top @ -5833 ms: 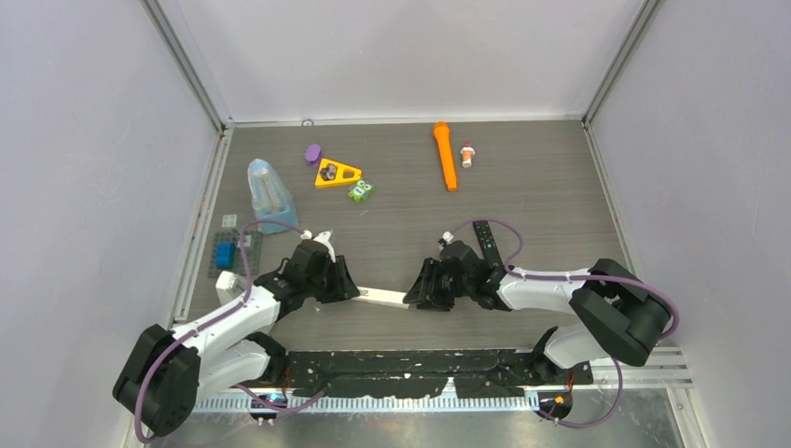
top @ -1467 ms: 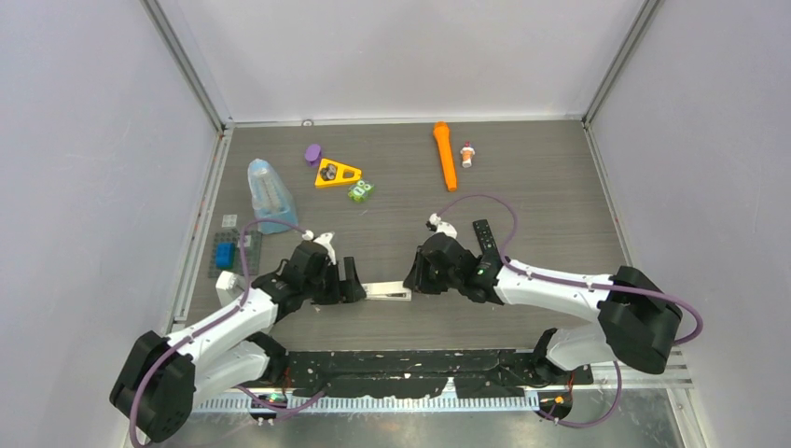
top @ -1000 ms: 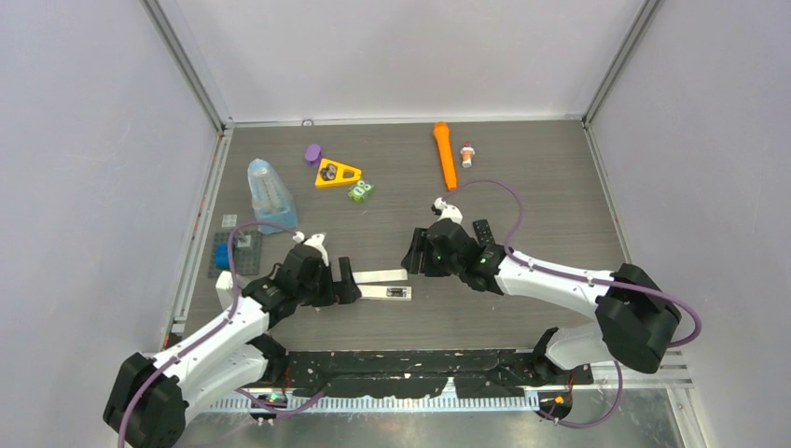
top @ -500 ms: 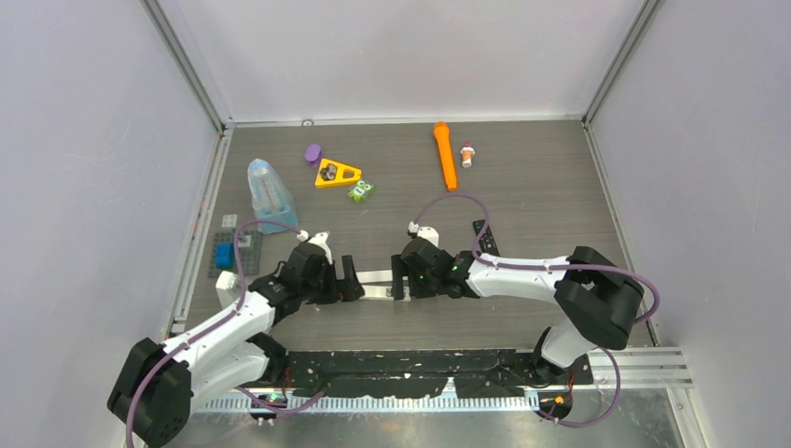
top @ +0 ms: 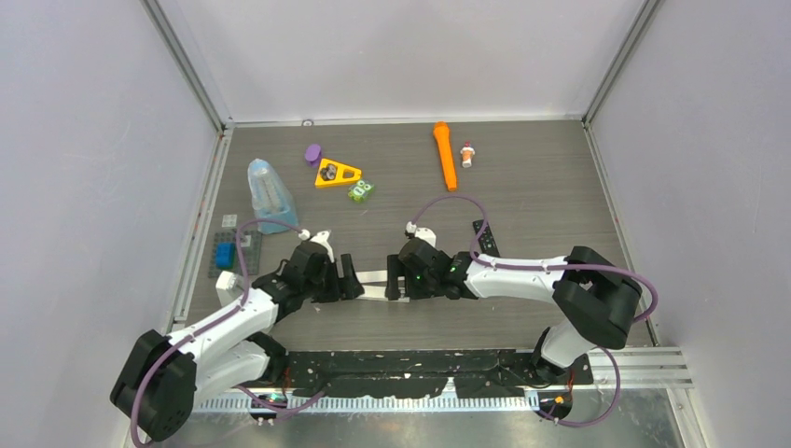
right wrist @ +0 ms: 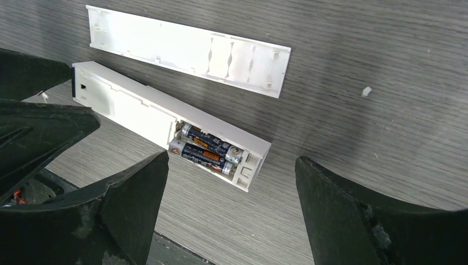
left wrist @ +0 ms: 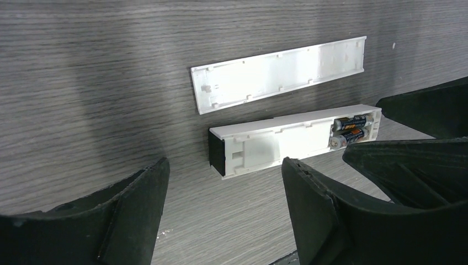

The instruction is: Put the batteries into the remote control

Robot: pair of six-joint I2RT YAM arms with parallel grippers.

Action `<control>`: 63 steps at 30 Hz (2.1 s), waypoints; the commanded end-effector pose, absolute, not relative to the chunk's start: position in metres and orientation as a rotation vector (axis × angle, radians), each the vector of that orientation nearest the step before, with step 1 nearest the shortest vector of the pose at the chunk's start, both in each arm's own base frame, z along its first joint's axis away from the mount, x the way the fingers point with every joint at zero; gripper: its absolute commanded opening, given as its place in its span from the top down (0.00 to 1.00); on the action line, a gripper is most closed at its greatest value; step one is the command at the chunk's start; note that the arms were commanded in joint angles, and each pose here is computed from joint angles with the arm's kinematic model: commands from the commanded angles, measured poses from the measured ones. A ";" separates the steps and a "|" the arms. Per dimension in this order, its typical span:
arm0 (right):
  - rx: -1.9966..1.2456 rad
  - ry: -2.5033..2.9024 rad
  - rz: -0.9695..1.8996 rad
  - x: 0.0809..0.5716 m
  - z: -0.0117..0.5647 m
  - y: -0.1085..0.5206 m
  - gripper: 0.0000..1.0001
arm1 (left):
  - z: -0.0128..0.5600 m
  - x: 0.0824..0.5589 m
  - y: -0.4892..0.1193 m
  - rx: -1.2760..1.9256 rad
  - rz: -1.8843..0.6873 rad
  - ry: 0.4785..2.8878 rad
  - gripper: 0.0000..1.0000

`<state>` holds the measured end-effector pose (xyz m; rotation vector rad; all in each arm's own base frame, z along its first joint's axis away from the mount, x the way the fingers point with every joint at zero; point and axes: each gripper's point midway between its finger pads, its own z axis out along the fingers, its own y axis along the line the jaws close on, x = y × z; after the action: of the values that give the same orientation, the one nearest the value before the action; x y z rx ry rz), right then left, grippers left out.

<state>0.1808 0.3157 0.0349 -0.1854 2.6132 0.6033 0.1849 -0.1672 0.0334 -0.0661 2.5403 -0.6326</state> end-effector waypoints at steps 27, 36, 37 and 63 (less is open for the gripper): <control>-0.077 2.639 0.741 0.176 0.027 0.337 0.38 | 0.007 0.165 -0.159 -0.077 -0.592 2.653 0.32; -0.102 2.687 0.676 0.173 0.007 0.332 0.41 | 0.007 0.164 -0.160 -0.077 -0.596 2.654 0.32; -0.103 2.689 0.668 0.174 0.006 0.331 0.42 | 0.008 0.165 -0.160 -0.079 -0.595 2.653 0.32; -0.084 2.709 0.622 0.178 0.004 0.338 0.22 | 0.004 0.162 -0.158 -0.089 -0.588 2.663 0.33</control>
<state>0.1852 0.3517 0.0347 -0.0796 2.6324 0.7615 0.1885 -0.1707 0.0312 -0.0675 2.5374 -0.6439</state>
